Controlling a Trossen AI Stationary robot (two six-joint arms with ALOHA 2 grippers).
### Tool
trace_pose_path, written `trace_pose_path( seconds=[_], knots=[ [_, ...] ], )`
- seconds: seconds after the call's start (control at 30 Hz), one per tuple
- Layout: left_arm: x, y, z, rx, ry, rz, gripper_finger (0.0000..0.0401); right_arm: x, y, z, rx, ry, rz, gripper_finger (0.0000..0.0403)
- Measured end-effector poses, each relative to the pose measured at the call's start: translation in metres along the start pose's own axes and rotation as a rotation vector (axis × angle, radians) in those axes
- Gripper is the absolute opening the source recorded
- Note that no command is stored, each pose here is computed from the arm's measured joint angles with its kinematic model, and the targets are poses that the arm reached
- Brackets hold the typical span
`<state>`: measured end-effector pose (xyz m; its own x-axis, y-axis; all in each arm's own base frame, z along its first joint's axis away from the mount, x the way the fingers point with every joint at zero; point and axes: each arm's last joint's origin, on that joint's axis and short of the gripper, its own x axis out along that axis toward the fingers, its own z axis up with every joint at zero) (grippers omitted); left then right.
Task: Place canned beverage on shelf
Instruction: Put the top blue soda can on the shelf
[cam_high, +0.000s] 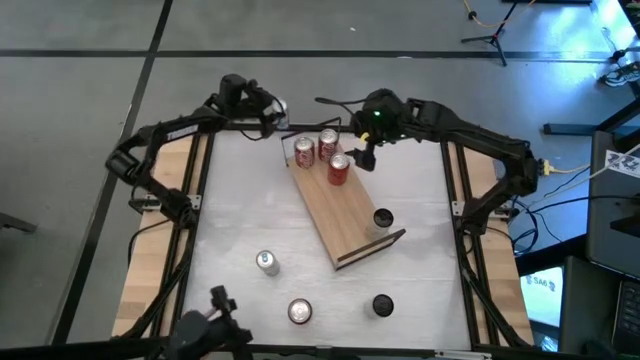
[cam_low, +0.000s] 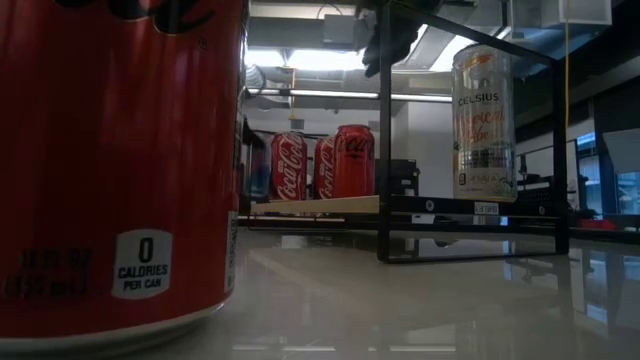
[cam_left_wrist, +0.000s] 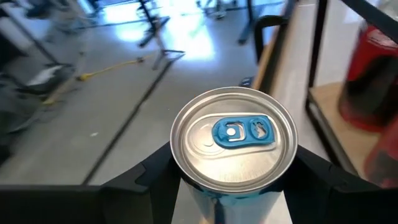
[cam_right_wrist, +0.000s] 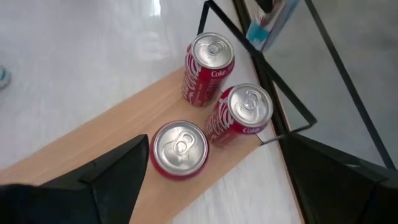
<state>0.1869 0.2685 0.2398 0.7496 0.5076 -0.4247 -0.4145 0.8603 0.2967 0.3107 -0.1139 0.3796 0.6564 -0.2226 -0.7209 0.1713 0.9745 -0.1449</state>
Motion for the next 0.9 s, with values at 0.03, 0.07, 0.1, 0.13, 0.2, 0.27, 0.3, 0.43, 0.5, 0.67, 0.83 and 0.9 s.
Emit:
trace_pose_path(
  seconds=[0.03, 0.07, 0.1, 0.13, 0.2, 0.27, 0.3, 0.43, 0.5, 0.67, 0.83, 0.9],
  knots=[
    [-0.005, 0.001, 0.003, 0.011, 0.008, 0.027, 0.0205, -0.006, 0.0, -0.001, 0.0, -0.005, -0.001, 0.037],
    [-0.011, 0.001, 0.007, 0.022, 0.014, 0.054, 0.0205, -0.011, 0.0, -0.001, 0.0, -0.009, -0.003, 0.037],
    [-0.018, 0.001, 0.011, 0.026, 0.021, 0.079, 0.0205, -0.017, 0.001, -0.002, 0.0, -0.014, -0.004, 0.037],
    [-0.025, 0.001, 0.015, 0.03, 0.02, 0.104, 0.0205, -0.022, 0.001, -0.003, 0.0, -0.017, -0.004, 0.037],
    [-0.039, 0.001, 0.024, 0.039, 0.006, 0.149, 0.0205, -0.033, 0.002, -0.005, -0.003, -0.02, -0.005, 0.037],
    [-0.054, 0.0, 0.033, 0.036, -0.017, 0.175, 0.0205, -0.042, 0.003, -0.008, -0.004, -0.019, -0.004, 0.037],
    [-0.062, -0.001, 0.037, 0.027, -0.035, 0.183, 0.0205, -0.047, 0.003, -0.01, -0.004, -0.014, -0.004, 0.037],
    [-0.09, -0.009, 0.056, -0.022, -0.124, 0.195, 0.0205, -0.059, 0.006, -0.02, -0.003, -0.004, 0.005, 0.037],
    [-0.101, -0.016, 0.064, -0.047, -0.165, 0.185, 0.0205, -0.063, 0.008, -0.027, -0.003, -0.008, 0.031, 0.037],
    [-0.118, -0.042, 0.083, -0.095, -0.261, 0.102, 0.0205, -0.067, 0.014, -0.047, -0.003, -0.063, 0.059, 0.037],
    [-0.118, -0.075, 0.098, -0.14, -0.307, -0.052, 0.0205, -0.065, 0.019, -0.066, -0.007, -0.138, 0.049, 0.037],
    [-0.117, -0.09, 0.103, -0.155, -0.314, -0.097, 0.0205, -0.062, 0.021, -0.074, -0.009, -0.165, 0.047, 0.037]
  ],
)
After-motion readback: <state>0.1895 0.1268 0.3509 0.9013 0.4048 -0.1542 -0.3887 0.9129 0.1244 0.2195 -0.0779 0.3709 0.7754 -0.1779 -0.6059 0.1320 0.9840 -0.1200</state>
